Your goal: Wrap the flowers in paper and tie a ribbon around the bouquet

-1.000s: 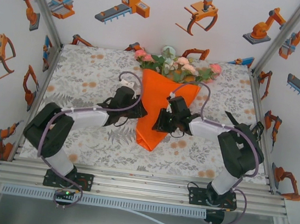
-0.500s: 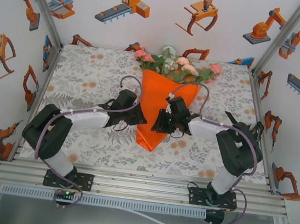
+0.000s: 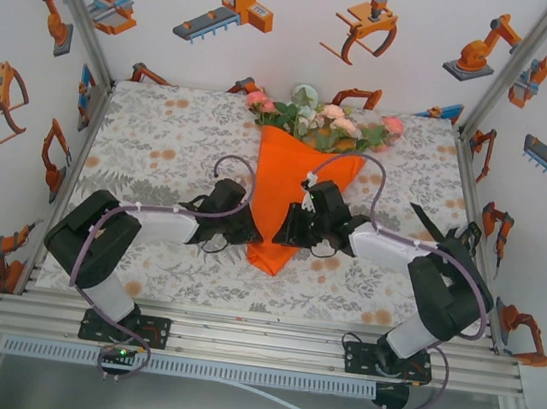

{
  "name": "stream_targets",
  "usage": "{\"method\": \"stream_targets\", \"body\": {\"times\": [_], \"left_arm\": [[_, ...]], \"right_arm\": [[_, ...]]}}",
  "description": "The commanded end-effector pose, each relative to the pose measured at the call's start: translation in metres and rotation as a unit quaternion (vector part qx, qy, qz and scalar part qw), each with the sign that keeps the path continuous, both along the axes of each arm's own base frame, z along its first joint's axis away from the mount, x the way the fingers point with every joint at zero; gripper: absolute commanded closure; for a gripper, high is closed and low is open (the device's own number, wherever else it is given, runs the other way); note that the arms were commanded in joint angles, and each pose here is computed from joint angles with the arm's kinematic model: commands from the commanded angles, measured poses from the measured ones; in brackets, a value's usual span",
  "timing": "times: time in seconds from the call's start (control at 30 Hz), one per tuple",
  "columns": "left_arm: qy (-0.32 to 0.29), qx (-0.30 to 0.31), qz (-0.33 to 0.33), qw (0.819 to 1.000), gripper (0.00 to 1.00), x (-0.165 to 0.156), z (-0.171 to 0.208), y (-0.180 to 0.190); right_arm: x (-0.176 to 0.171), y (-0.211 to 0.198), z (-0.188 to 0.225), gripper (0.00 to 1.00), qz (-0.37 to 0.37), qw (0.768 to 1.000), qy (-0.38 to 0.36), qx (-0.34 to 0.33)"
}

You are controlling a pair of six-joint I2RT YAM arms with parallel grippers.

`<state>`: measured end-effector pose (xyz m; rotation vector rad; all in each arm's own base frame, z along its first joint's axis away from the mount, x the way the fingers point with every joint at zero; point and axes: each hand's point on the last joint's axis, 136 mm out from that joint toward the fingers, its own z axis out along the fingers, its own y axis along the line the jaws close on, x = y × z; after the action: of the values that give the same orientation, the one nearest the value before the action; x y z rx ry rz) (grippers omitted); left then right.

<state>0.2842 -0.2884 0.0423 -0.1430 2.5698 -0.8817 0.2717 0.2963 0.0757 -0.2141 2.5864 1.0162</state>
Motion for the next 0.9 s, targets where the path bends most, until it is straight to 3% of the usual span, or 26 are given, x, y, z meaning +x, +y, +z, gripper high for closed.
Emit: {"method": "stream_targets", "body": {"times": [0.0,0.2,0.4,0.6,0.87], "left_arm": [[0.024,0.013,0.0,1.0,0.82,-0.01,-0.019,0.003],[0.03,0.026,0.0,0.999,0.83,-0.013,-0.026,0.008],[0.034,0.028,-0.002,0.999,0.84,-0.015,-0.032,0.008],[0.026,0.005,-0.038,0.999,0.85,-0.02,-0.025,-0.006],[0.028,0.021,-0.034,0.999,0.84,-0.025,-0.031,0.001]], "right_arm": [[-0.022,0.01,0.0,0.69,0.026,0.999,0.016,0.027],[-0.039,-0.002,-0.033,0.78,0.02,0.998,0.059,0.01],[-0.044,-0.015,-0.044,0.79,0.005,0.998,0.067,-0.003],[-0.01,-0.019,-0.022,0.79,-0.04,0.998,0.04,0.02],[0.032,-0.054,-0.027,0.79,-0.131,0.988,0.053,0.063]]}}
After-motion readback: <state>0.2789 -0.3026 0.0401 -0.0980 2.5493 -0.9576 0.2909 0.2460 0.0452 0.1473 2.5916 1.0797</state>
